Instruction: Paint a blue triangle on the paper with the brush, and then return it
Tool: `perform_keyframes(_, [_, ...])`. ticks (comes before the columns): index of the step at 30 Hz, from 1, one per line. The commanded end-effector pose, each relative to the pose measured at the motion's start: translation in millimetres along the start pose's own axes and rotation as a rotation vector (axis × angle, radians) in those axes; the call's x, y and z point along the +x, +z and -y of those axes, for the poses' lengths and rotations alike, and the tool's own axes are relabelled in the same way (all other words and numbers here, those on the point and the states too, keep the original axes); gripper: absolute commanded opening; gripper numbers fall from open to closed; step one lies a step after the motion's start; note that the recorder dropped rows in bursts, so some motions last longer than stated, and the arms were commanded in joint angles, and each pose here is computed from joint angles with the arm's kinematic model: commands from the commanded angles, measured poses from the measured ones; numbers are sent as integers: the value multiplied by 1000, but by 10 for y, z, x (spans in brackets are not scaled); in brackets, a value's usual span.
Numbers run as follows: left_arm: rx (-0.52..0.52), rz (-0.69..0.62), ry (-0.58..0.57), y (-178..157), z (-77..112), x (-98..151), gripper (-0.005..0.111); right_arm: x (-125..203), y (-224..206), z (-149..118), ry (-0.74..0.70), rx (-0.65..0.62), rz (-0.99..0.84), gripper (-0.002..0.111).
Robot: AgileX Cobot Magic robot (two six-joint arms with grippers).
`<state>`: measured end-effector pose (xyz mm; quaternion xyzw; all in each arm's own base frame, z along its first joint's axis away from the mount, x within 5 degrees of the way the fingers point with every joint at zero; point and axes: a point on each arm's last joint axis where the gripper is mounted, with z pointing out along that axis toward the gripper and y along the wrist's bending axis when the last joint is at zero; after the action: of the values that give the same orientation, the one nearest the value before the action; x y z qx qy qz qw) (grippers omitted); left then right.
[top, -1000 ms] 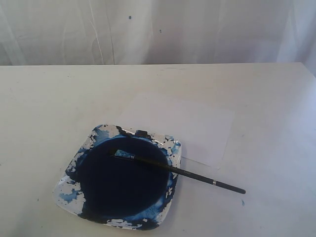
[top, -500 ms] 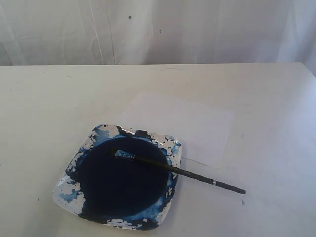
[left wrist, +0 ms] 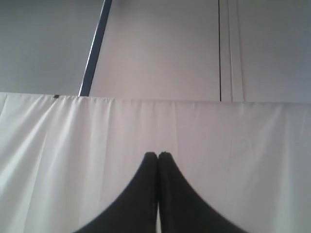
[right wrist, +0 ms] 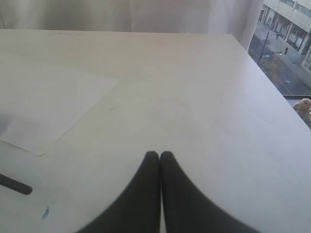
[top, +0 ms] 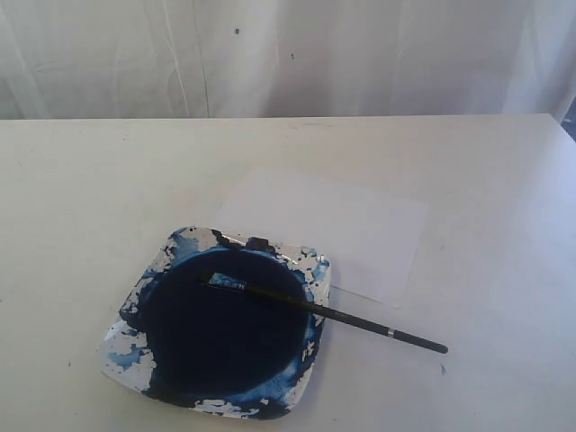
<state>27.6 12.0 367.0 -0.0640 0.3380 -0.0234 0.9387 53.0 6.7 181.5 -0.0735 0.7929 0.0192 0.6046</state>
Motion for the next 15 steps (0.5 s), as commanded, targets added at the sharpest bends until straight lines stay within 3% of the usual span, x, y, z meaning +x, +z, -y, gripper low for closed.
perform_keyframes(1, [-6,-102,53,595,90,19,0,0,-1,1,-2,2,8,0])
perform_keyframes(6, [63,-527,63,1452,286,756,0,0,-1,1,-2,2,8,0])
perform_keyframes(9, [138,-859,55,1855,426,1275,0,0,-1,1,-2,2,8,0])
perform_keyframes(11, [192,-1083,45,2053,511,1632,0,0,-1,1,-2,2,8,0])
perform_keyframes(15, [281,-1323,62,2213,594,2056,0,0,-1,1,-2,2,8,0])
